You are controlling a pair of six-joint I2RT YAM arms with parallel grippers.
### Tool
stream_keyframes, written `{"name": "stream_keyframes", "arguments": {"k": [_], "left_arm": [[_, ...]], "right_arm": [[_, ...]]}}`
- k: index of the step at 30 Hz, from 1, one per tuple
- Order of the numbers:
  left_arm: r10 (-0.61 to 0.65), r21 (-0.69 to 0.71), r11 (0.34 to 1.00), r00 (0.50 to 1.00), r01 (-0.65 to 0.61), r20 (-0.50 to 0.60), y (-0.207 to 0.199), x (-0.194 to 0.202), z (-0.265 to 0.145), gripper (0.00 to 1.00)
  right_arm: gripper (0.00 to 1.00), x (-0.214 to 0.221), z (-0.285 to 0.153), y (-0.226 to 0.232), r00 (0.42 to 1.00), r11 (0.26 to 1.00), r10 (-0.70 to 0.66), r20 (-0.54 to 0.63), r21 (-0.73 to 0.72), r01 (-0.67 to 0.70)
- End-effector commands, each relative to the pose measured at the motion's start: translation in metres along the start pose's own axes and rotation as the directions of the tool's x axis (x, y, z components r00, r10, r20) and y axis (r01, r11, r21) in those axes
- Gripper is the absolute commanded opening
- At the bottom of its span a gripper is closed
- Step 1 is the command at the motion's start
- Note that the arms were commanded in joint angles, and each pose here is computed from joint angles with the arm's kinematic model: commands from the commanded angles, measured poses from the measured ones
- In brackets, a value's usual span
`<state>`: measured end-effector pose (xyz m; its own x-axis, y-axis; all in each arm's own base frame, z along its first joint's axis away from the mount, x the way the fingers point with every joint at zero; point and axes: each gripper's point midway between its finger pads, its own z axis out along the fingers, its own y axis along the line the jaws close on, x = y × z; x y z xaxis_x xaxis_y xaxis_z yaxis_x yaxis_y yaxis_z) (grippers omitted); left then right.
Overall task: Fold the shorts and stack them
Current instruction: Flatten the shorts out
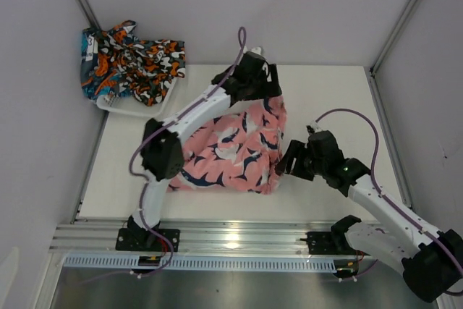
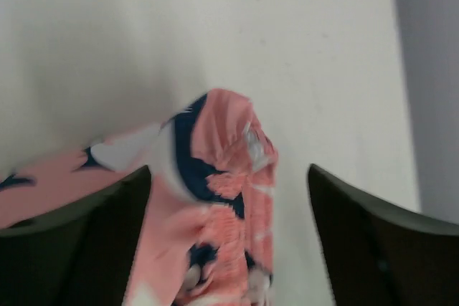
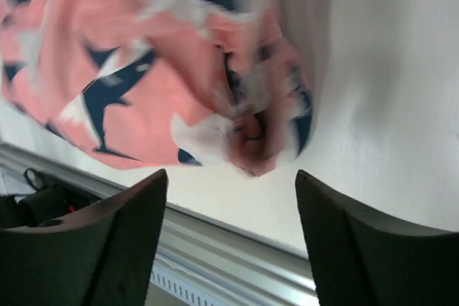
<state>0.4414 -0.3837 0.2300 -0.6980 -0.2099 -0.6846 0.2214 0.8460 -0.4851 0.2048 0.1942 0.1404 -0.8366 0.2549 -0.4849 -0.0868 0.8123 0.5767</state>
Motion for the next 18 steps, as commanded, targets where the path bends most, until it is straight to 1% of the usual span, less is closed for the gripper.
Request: {"name": "stream_keyframes", "arguments": {"k": [1, 2, 3, 4, 6, 8, 11, 13, 14, 15, 16, 17, 18], "left_arm": [[0.021, 0.145, 0.988, 0.987, -0.045, 0.162, -0.049, -0.078, -0.019, 0.99], [0.037, 0.130, 0.990, 0.988, -0.058, 0.152, -0.048, -0.076, -0.015, 0.99], [0.062, 0.124, 0.989, 0.979, -0.087, 0.192, -0.052, -0.090, -0.024, 0.99], [0.074, 0.120, 0.988, 0.975, -0.101, 0.210, -0.054, -0.097, -0.035, 0.99], [0.106, 0.075, 0.989, 0.962, -0.128, 0.250, -0.046, -0.107, -0.051, 0.99], [0.114, 0.066, 0.988, 0.953, -0.137, 0.280, -0.041, -0.116, -0.083, 0.99], [0.130, 0.062, 0.986, 0.949, -0.154, 0.289, -0.034, -0.121, -0.129, 0.99], [0.162, 0.021, 0.985, 0.957, -0.172, 0.241, -0.021, -0.107, -0.147, 0.99], [0.179, 0.017, 0.982, 0.956, -0.188, 0.233, -0.017, -0.101, -0.167, 0.99], [0.190, -0.008, 0.981, 0.965, -0.192, 0.180, -0.004, -0.083, -0.169, 0.99], [0.190, -0.017, 0.982, 0.966, -0.190, 0.174, 0.002, -0.077, -0.178, 0.99], [0.186, -0.027, 0.983, 0.969, -0.184, 0.162, 0.012, -0.064, -0.194, 0.99], [0.181, -0.045, 0.983, 0.976, -0.177, 0.122, 0.028, -0.042, -0.188, 0.99]], "right_arm": [[0.77, 0.017, -0.009, -0.029, 0.992, 0.988, 0.114, -0.061, 0.115, -0.107], [0.80, 0.011, -0.013, -0.031, 0.994, 0.986, 0.109, -0.023, 0.126, -0.105], [0.80, 0.004, -0.015, -0.033, 0.995, 0.985, 0.102, 0.017, 0.138, -0.103], [0.81, 0.002, -0.018, -0.034, 0.994, 0.984, 0.101, 0.030, 0.142, -0.104], [0.80, -0.006, -0.023, -0.031, 0.994, 0.985, 0.087, 0.063, 0.143, -0.095], [0.80, -0.005, -0.021, -0.033, 0.996, 0.984, 0.075, 0.049, 0.157, -0.081], [0.75, -0.003, -0.018, -0.040, 0.997, 0.978, 0.062, 0.042, 0.195, -0.069], [0.72, -0.001, -0.016, -0.048, 0.996, 0.969, 0.072, 0.055, 0.235, -0.083], [0.71, -0.003, -0.016, -0.054, 0.994, 0.961, 0.073, 0.075, 0.261, -0.090], [0.70, -0.003, -0.016, -0.056, 0.993, 0.958, 0.081, 0.085, 0.268, -0.102], [0.69, 0.001, -0.014, -0.062, 0.992, 0.951, 0.093, 0.086, 0.286, -0.114], [0.69, 0.000, -0.013, -0.067, 0.986, 0.938, 0.124, 0.113, 0.310, -0.153], [0.69, 0.000, -0.011, -0.069, 0.984, 0.934, 0.134, 0.121, 0.315, -0.166]]}}
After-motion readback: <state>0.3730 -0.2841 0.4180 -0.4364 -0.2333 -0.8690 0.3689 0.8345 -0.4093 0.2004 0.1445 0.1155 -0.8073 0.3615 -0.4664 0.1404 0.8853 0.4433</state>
